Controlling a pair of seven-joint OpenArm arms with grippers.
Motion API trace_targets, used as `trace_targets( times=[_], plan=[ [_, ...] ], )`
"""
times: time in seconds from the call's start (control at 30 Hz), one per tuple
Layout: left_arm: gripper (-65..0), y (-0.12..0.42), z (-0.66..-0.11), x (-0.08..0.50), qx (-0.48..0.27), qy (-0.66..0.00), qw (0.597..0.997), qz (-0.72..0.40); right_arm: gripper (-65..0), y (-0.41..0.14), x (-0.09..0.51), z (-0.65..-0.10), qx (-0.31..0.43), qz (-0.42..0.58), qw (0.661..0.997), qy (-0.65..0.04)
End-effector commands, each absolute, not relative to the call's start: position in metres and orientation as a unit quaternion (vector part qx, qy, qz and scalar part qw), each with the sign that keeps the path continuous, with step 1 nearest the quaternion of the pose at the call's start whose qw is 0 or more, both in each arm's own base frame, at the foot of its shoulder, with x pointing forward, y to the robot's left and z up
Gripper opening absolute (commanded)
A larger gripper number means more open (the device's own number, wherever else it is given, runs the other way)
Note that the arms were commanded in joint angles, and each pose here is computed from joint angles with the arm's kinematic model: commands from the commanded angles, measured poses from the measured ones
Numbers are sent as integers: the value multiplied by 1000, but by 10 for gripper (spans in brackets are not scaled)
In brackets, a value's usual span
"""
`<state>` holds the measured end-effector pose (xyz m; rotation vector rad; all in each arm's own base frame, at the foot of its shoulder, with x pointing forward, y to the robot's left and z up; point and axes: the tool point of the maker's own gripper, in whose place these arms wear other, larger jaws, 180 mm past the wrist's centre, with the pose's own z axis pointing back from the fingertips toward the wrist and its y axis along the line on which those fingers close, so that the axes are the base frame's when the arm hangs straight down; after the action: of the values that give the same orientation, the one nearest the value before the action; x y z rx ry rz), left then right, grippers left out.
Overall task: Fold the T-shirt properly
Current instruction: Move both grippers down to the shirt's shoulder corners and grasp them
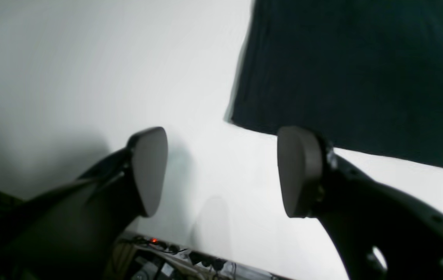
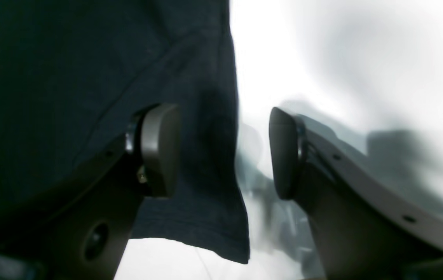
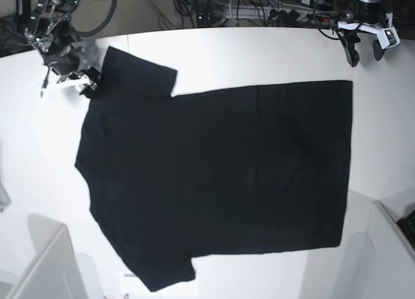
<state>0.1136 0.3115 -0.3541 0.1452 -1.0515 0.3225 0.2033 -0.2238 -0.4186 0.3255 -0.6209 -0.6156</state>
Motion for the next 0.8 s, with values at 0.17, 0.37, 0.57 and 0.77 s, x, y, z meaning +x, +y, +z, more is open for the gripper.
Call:
trace_targets(
  times=[0.17,0.37,0.57,0.77],
  plan=[
    [-229,314,-362,118,65,-482,859,160,-309,-219,200,-428,163,-295,897,-288],
    [-229,311,-371,131,52,-460,870,169,-311,-195,196,-435,180,-274,905,-270],
    [-145,309,-374,139,45,-462,869,171,-441,-194,192,-441,180,-276,907,-260],
    [-102,309,-377,143,43,-461,869,175,-650,-194,186,-451,180,-284,910,-244]
  ],
)
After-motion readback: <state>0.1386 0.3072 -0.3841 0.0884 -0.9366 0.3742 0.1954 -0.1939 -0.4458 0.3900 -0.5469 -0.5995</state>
